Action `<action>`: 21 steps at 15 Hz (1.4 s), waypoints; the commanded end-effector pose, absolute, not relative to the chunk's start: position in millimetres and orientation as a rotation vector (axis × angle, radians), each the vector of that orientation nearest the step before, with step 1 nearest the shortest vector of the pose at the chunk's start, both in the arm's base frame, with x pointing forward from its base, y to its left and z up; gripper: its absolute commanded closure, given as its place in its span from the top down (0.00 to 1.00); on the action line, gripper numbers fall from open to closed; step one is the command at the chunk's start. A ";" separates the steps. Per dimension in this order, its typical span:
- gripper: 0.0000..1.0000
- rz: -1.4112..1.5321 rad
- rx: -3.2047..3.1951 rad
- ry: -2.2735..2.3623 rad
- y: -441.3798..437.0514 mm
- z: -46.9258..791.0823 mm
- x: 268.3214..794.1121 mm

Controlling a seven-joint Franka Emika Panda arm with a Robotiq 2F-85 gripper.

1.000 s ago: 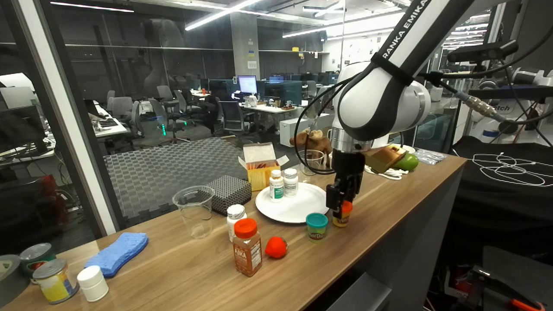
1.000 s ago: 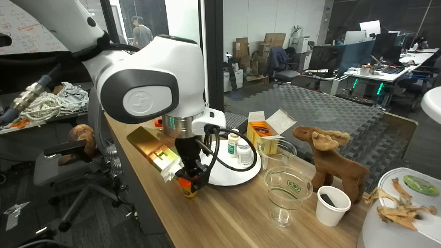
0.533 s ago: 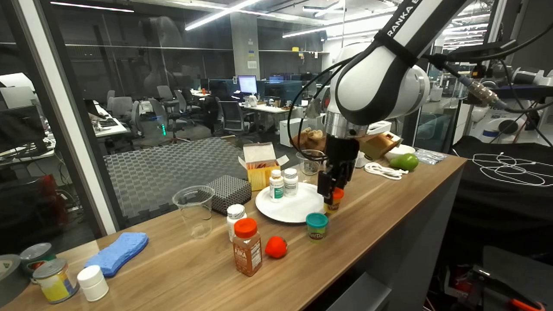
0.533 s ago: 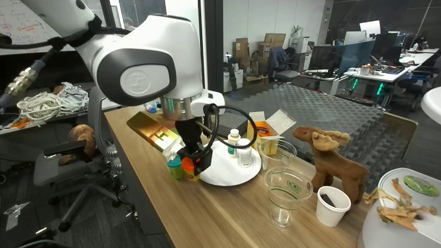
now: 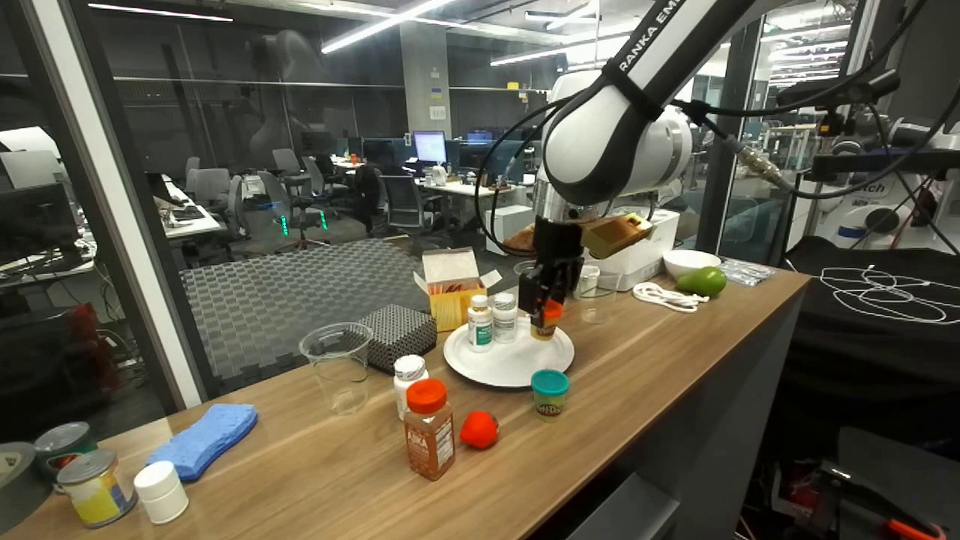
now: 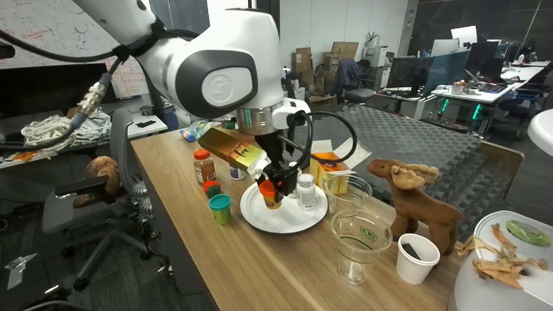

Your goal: Organize all the containers on the white plate

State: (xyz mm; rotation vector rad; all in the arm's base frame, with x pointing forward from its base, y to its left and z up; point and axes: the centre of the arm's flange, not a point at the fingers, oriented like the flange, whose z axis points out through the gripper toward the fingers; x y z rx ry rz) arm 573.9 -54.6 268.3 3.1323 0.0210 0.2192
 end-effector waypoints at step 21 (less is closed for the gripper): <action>1.00 0.319 3.106 -0.028 -38.7 291.2 548.0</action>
